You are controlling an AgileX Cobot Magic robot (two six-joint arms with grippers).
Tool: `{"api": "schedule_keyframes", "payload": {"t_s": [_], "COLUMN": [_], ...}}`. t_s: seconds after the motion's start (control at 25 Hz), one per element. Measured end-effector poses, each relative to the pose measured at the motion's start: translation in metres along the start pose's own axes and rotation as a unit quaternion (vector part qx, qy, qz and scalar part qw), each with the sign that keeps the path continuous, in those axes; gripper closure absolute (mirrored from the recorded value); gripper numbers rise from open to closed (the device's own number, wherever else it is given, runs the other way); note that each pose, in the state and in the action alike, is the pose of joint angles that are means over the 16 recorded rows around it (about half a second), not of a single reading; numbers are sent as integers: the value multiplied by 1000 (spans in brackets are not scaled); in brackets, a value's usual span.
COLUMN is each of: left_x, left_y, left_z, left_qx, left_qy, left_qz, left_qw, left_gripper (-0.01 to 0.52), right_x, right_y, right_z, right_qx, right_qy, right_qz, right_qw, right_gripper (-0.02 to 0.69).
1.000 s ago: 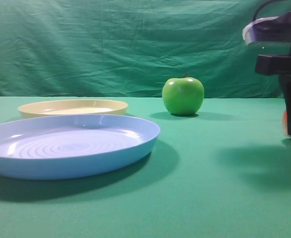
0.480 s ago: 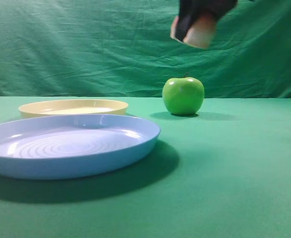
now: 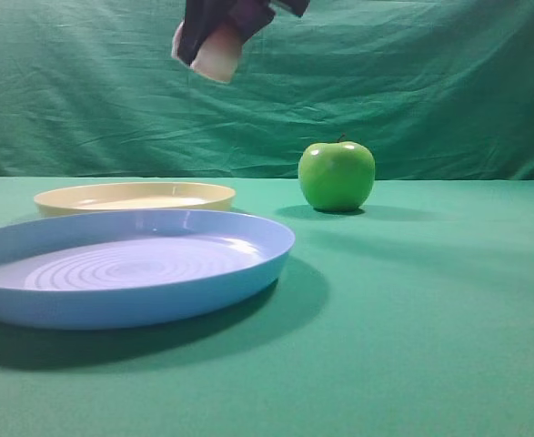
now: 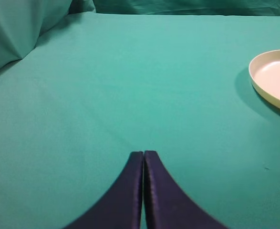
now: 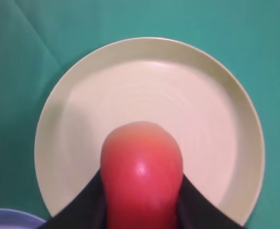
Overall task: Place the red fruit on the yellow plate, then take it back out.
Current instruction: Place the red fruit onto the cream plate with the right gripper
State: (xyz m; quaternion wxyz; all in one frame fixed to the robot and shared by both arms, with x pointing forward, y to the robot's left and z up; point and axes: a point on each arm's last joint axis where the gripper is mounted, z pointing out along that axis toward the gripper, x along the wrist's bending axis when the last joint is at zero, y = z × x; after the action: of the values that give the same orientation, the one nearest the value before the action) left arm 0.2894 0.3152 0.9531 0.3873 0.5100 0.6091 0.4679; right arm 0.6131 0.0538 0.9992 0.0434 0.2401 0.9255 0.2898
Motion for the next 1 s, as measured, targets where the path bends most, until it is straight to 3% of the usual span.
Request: {"api": "schedule_keyframes", "payload": {"t_s": [0.24, 0.52, 0.76, 0.88, 1.0], "left_x": [0, 0, 0, 0, 0], "left_y": [0, 0, 0, 0, 0], "left_z": [0, 0, 0, 0, 0], "left_qx": [0, 0, 0, 0, 0], "left_qy": [0, 0, 0, 0, 0], "left_qz": [0, 0, 0, 0, 0], "left_qw": [1000, 1000, 1000, 1000, 1000], "left_gripper": [514, 514, 514, 514, 514], "right_x": [3, 2, 2, 3, 7], "right_y": [-8, -13, -6, 1, 8], "right_z": [40, 59, 39, 14, -18], "right_qx": [7, 10, 11, 13, 16], "right_qy": [4, 0, -20, -32, -44], "right_qz": [-16, -30, -37, -33, -22], "right_qw": [1000, 1000, 999, 999, 999], "right_gripper": [412, 221, 73, 67, 123]}}
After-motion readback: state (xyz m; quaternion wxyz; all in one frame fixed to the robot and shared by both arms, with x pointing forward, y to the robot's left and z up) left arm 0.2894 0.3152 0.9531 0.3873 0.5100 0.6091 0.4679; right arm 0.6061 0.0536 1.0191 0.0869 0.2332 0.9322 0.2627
